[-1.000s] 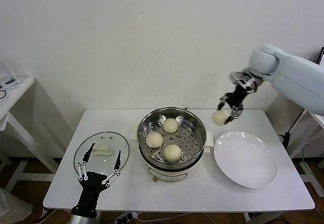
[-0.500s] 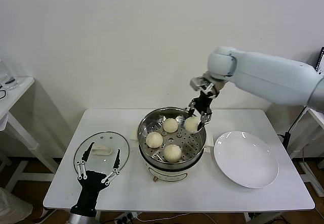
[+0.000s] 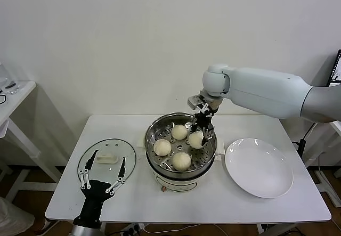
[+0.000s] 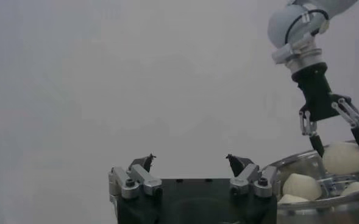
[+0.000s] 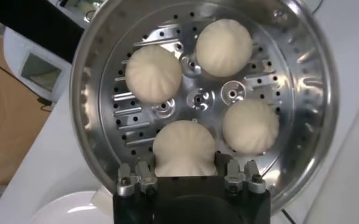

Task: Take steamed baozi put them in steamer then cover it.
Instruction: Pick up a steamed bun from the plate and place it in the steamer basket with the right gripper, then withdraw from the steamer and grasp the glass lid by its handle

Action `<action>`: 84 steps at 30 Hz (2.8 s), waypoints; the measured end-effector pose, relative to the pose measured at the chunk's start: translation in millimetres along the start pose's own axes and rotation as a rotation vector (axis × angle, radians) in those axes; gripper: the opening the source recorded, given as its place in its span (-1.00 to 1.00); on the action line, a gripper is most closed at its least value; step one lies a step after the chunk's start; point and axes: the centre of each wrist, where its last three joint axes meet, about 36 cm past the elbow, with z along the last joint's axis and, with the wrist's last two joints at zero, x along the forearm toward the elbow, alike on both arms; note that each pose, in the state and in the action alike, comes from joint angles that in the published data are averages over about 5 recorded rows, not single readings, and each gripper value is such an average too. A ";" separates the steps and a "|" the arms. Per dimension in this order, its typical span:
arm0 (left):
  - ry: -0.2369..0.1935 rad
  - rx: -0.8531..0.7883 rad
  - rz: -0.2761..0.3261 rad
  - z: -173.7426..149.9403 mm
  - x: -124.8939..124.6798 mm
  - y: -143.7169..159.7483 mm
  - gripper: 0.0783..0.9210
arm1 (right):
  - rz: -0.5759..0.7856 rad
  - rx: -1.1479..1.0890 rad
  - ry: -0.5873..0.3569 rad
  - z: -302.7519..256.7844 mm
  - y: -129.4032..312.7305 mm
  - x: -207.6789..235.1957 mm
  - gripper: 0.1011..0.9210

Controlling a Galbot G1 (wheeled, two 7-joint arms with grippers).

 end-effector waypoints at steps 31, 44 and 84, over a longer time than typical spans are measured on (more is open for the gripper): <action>0.002 -0.068 -0.024 9.1 -8.8 5.4 0.77 | 0.250 0.025 -0.190 22.3 34.8 24.9 0.76; 0.023 -0.202 -0.074 15.9 -31.2 12.0 0.77 | 1.107 -0.172 -0.581 62.4 80.8 -18.3 0.76; 0.169 -1.034 0.189 156.4 -37.2 69.1 0.77 | 1.884 -1.313 -0.762 81.9 344.0 -278.3 0.76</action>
